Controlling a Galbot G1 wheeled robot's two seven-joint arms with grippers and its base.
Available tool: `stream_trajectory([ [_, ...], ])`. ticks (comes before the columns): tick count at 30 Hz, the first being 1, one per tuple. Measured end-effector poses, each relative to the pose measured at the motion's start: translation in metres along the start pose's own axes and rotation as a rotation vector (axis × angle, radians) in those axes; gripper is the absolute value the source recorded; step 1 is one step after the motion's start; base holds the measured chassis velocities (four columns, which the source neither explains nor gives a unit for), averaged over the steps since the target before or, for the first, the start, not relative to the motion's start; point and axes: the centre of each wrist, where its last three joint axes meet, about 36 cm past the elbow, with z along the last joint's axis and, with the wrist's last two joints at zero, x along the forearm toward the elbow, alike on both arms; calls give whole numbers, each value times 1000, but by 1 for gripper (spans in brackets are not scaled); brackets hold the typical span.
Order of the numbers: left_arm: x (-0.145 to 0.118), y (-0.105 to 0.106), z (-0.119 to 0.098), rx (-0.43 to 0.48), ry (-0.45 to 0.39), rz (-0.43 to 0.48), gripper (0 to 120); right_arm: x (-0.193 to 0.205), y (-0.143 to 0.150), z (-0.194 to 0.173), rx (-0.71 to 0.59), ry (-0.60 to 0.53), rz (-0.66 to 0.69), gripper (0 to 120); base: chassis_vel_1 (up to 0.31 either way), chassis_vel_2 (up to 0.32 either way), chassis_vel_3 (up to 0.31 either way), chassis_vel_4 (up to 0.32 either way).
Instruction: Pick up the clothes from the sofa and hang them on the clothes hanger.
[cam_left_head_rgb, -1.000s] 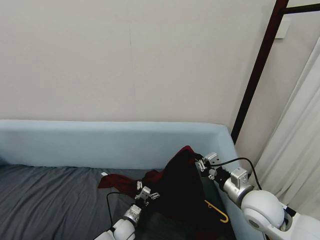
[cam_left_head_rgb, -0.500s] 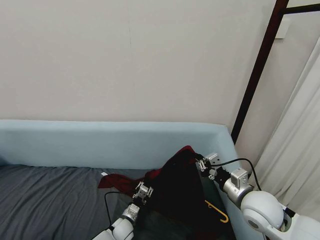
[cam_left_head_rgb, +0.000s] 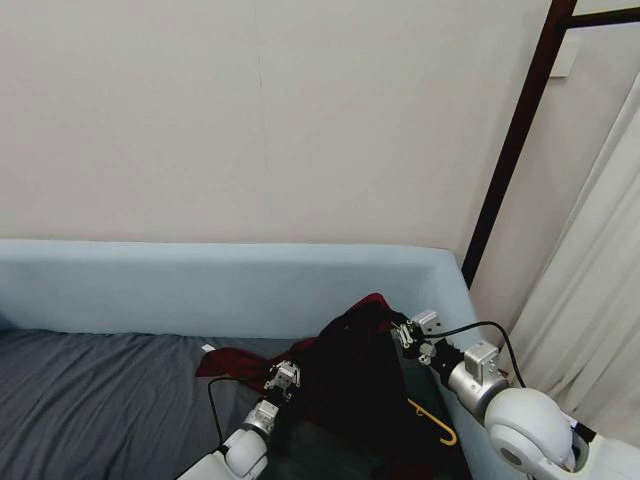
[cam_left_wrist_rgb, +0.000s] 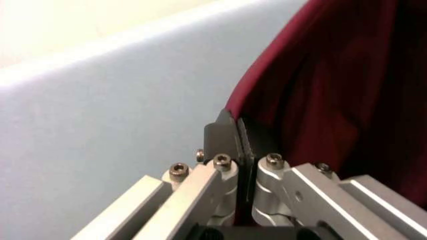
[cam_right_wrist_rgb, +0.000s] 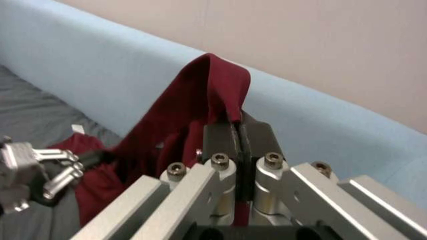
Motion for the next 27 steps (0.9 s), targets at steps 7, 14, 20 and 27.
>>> stream_trajectory([
  [7, 9, 56, -75, 42, -22, -74, 0, -5, -14, -18, -19, -32, 30, 0, 0, 0, 0, 0],
  [14, 14, 97, -150, 120, -33, -52, 0, -9, -24, -39, -35, -64, 44, 0, 0, 0, 0, 0],
  [20, 21, 119, -215, 194, -35, -16, 0, -18, -33, -57, -64, -89, 62, 0, 0, 0, 0, 0],
  [27, 32, 163, -311, 231, -47, 2, 0, -29, -60, -100, -89, -140, 87, 0, 0, 0, 0, 0],
])
